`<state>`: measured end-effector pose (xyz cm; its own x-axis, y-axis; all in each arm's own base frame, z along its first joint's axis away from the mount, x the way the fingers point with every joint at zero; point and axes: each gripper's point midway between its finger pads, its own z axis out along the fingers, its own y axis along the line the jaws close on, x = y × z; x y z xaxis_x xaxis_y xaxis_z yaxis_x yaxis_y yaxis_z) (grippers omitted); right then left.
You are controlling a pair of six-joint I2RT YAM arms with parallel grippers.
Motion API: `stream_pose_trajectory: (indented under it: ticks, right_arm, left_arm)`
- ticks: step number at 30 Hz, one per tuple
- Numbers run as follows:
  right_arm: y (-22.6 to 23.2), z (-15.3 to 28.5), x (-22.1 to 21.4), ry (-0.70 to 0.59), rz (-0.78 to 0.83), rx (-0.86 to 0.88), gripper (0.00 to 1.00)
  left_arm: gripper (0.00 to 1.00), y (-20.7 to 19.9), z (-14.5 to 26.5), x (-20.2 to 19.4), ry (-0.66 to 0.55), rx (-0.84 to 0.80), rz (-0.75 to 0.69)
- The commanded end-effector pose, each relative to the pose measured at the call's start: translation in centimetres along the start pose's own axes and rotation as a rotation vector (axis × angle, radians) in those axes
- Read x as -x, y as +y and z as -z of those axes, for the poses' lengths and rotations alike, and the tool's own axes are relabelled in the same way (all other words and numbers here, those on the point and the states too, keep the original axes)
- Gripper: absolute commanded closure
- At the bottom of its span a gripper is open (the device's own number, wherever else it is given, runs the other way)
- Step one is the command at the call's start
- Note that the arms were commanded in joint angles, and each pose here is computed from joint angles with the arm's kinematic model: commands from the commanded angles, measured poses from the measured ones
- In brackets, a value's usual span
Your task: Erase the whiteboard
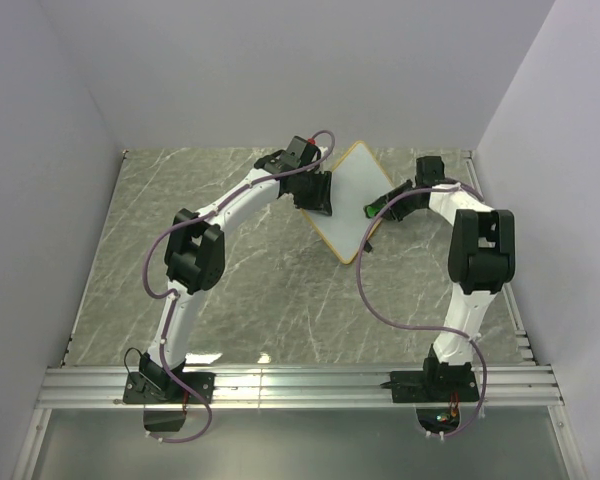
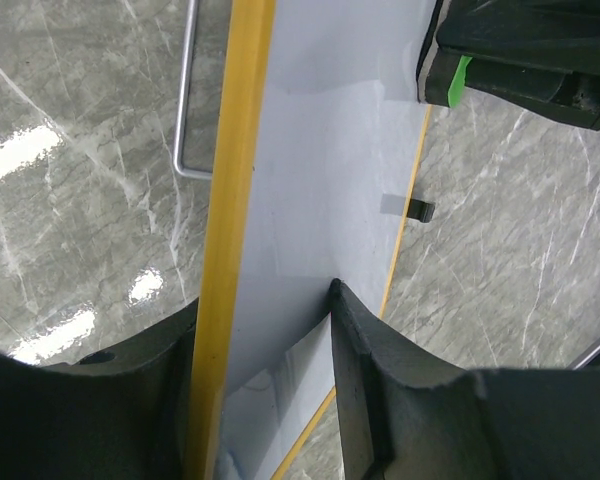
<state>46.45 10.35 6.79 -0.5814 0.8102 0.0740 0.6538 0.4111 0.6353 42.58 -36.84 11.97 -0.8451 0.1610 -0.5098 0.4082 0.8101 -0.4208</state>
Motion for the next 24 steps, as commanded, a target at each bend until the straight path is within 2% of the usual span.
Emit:
stream_pose_trajectory:
  ticks: [1, 6, 7, 14, 19, 24]
  right_arm:
    - [-0.9, -1.6, -0.2, -0.011, 0.041, -0.058, 1.0]
    - [3.7, -1.8, 1.2, -0.015, 0.025, 0.023, 1.0]
    - [5.9, -1.3, 1.6, -0.016, 0.037, 0.075, 1.0]
    - [12.4, -1.0, 2.9, -0.007, 0.003, 0.255, 1.0]
    - [12.2, -1.0, 2.8, -0.003, -0.007, 0.27, 1.0]
    - [10.9, 1.3, 3.0, -0.07, 0.02, 0.292, 1.0]
  left_arm:
    - [1.0, 1.5, -2.3, -4.2, 0.133, 0.086, -0.069]
    - [1.0, 1.6, -2.5, -4.5, 0.142, 0.085, -0.068]
    - [1.0, 1.6, -2.5, -4.5, 0.143, 0.085, -0.07]
    - [1.0, 1.4, -2.7, -4.7, 0.146, 0.082, -0.073]
    - [1.0, 1.5, -3.0, -4.6, 0.144, 0.083, -0.07]
    - [1.0, 1.5, -2.9, -4.4, 0.138, 0.087, -0.069]
